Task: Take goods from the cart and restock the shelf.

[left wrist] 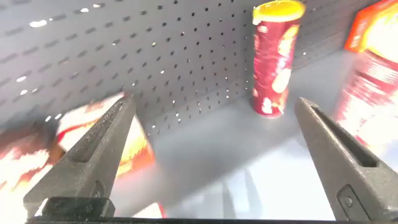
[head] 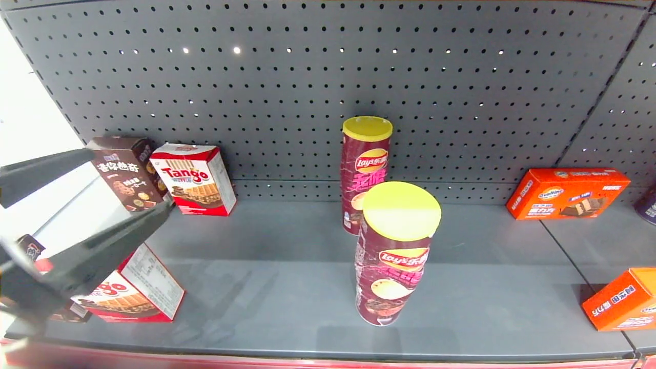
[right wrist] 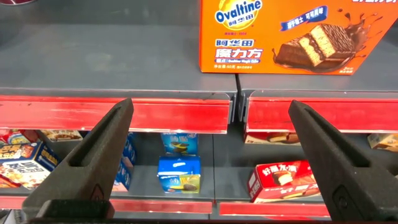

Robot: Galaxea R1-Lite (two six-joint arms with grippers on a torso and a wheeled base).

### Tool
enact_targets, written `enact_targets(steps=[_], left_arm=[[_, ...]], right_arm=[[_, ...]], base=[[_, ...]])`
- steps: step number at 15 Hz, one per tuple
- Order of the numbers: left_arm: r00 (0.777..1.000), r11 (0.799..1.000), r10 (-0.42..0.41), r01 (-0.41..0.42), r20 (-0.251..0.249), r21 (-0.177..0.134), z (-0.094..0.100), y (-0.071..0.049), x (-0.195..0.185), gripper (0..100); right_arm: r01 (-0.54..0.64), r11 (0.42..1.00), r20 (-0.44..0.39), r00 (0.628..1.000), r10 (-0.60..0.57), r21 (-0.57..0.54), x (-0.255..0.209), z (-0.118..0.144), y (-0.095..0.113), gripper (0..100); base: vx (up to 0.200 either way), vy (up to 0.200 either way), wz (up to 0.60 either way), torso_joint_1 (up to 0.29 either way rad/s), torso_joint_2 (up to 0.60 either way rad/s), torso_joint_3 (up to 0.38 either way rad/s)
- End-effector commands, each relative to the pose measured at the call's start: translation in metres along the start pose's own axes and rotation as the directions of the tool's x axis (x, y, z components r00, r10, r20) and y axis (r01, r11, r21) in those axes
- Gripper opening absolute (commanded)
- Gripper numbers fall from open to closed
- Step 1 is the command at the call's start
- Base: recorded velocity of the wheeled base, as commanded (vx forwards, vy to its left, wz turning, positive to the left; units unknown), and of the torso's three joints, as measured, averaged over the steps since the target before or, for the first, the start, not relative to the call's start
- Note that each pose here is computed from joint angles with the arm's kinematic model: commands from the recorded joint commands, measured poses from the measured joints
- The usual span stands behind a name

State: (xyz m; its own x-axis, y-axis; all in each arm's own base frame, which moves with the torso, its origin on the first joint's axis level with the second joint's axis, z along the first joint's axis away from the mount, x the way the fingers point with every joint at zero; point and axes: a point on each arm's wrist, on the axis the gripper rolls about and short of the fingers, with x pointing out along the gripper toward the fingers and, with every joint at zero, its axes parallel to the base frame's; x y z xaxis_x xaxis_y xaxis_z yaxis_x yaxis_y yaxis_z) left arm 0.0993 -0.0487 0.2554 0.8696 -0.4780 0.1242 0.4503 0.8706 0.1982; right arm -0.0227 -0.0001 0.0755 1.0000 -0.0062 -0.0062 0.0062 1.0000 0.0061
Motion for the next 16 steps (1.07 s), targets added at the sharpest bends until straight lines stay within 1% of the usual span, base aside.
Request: enact_targets(steps=[1,2,3,4,5,6,7,8,9,10,12,13,16], left_arm=[[0.993,0.996,0.056,-0.049,0.105,-0.072,-0.068,-0.019,-0.111,100],[0.99,0.99,0.124,-0.119,0.07,-0.075,-0.082,-0.021,-0.114,100],[0.981,0.98,0.19,-0.188,0.03,-0.066,-0.09,-0.022,-0.114,100],[0.963,0.962,0.266,-0.268,-0.033,-0.054,-0.105,-0.025,-0.116,100],[0.944,0.943,0.326,-0.328,-0.046,-0.053,-0.116,-0.029,-0.124,100],[0.93,0.927,0.357,-0.364,-0.088,-0.086,-0.126,-0.034,-0.133,100],[0.924,0.921,0.366,-0.377,-0.111,-0.103,-0.131,-0.037,-0.136,100],[0.899,0.897,0.415,-0.43,-0.138,-0.101,-0.142,-0.043,-0.144,100],[0.884,0.884,0.439,-0.457,-0.16,-0.1,-0.149,-0.047,-0.149,100],[0.897,0.895,0.418,-0.434,-0.146,-0.104,-0.149,-0.048,-0.15,100],[0.914,0.912,0.383,-0.397,-0.134,-0.1,-0.149,-0.049,-0.15,100],[0.916,0.914,0.379,-0.393,-0.133,-0.099,-0.149,-0.049,-0.15,100],[0.913,0.909,0.385,-0.4,-0.134,-0.118,-0.149,-0.048,-0.15,100]], right_arm=[[0.0,1.0,-0.001,1.0,0.0,0.0,0.0,0.0,0.0,100],[0.0,1.0,-0.001,1.0,0.0,0.0,0.0,0.0,0.0,100],[0.0,1.0,-0.001,1.0,0.0,0.0,0.0,0.0,0.0,100],[0.0,1.0,-0.001,1.0,0.0,0.0,0.0,0.0,0.0,100],[0.0,1.0,-0.001,1.0,0.0,0.0,0.0,0.0,0.0,100],[0.0,1.0,-0.001,1.0,0.0,0.0,0.0,0.0,0.0,100],[0.0,1.0,-0.001,1.0,0.0,0.0,0.0,0.0,0.0,100],[0.0,1.0,-0.001,1.0,0.0,0.0,0.0,0.0,0.0,100],[0.0,1.0,-0.001,1.0,0.0,0.0,0.0,0.0,0.0,100],[0.0,1.0,-0.001,1.0,0.0,0.0,0.0,0.0,0.0,100],[0.0,1.0,-0.001,1.0,0.0,0.0,0.0,0.0,0.0,100],[0.0,1.0,-0.001,1.0,0.0,0.0,0.0,0.0,0.0,100],[0.0,1.0,-0.001,1.0,0.0,0.0,0.0,0.0,0.0,100]], base=[[0.0,0.0,0.0,0.0,0.0,0.0],[0.0,0.0,0.0,0.0,0.0,0.0],[0.0,0.0,0.0,0.0,0.0,0.0],[0.0,0.0,0.0,0.0,0.0,0.0],[0.0,0.0,0.0,0.0,0.0,0.0],[0.0,0.0,0.0,0.0,0.0,0.0],[0.0,0.0,0.0,0.0,0.0,0.0],[0.0,0.0,0.0,0.0,0.0,0.0],[0.0,0.0,0.0,0.0,0.0,0.0],[0.0,0.0,0.0,0.0,0.0,0.0],[0.0,0.0,0.0,0.0,0.0,0.0],[0.0,0.0,0.0,0.0,0.0,0.0],[0.0,0.0,0.0,0.0,0.0,0.0]])
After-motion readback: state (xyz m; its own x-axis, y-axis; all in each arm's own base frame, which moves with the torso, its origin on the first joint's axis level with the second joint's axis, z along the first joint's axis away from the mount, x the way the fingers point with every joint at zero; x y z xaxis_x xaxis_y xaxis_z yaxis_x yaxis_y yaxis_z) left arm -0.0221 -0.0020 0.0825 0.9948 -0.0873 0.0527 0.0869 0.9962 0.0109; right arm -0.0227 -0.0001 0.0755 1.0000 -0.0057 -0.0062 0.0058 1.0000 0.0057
